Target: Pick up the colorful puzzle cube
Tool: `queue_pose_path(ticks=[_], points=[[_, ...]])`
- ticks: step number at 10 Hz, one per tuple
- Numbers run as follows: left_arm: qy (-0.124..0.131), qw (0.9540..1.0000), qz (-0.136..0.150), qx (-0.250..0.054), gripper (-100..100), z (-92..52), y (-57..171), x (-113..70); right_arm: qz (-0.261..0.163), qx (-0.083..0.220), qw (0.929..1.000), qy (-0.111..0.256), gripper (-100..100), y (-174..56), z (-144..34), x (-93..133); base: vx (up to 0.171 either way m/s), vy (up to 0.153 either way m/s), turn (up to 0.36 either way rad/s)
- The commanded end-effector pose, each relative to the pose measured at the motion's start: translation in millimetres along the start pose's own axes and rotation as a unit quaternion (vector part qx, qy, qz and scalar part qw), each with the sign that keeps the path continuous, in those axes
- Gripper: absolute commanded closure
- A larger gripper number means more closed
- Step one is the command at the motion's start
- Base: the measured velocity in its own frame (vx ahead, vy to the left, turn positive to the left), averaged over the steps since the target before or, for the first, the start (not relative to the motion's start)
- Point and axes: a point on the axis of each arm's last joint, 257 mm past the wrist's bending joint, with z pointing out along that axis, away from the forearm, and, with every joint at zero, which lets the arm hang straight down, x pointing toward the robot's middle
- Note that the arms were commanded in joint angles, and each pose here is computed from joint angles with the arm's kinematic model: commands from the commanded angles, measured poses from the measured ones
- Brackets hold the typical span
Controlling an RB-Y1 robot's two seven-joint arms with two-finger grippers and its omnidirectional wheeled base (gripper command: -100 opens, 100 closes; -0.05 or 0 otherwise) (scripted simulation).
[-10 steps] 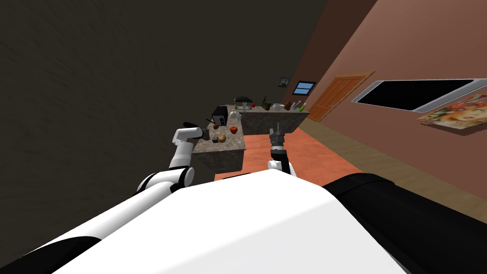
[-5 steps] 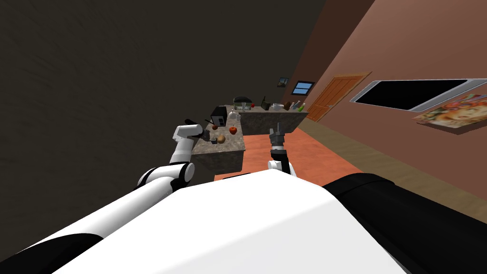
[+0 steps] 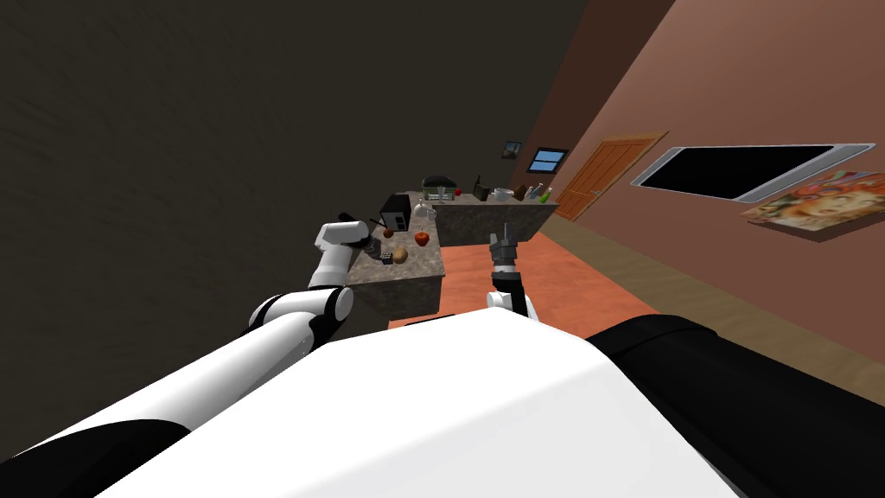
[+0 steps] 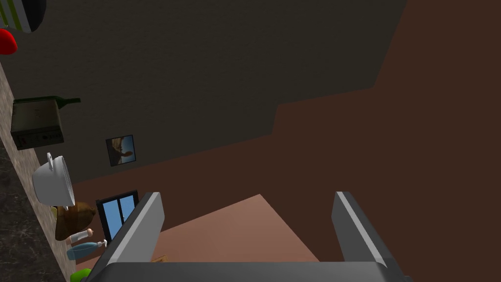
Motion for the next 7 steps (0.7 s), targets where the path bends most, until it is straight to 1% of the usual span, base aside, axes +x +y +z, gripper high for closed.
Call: queue_pose_path(ticks=[1, 2, 3, 4, 5, 6, 7], points=[[-0.002, 0.9996, -0.002, -0.027, -100, -0.7, 11.2, -0.6, 0.0, 0.0, 1.0, 0.0, 0, 0.0, 0.0, 0.0, 0.043, -0.008, -0.016], [-0.006, 0.9989, -0.007, -0.047, -100, -1.4, 15.9, -2.3, 0.0, 0.0, 1.0, 0.0, 0, 0.0, 0.0, 0.0, 0.048, -0.008, -0.031], [-0.006, 0.9983, -0.007, -0.058, -100, -2.1, 21.9, -2.5, 0.0, 0.0, 1.0, 0.0, 0, 0.0, 0.0, 0.0, 0.038, -0.008, -0.02], [-0.01, 0.9966, -0.012, -0.081, -100, -3.1, 28.8, -5.0, 0.0, 0.0, 1.0, 0.0, 0, 0.0, 0.0, 0.0, 0.043, -0.018, -0.026], [-0.011, 0.9961, -0.012, -0.087, -100, -3.6, 32.1, -5.1, 0.0, 0.0, 1.0, 0.0, 0, 0.0, 0.0, 0.0, 0.043, -0.014, -0.016], [-0.016, 0.9936, -0.016, -0.111, -100, -4.9, 40.7, -8.0, 0.0, 0.0, 1.0, 0.0, 0, 0.0, 0.0, 0.0, 0.058, -0.012, -0.031], [-0.016, 0.9932, -0.016, -0.114, -100, -5.3, 42.4, -8.0, 0.0, 0.0, 1.0, 0.0, 0, 0.0, 0.0, 0.0, 0.05, -0.009, -0.015]])
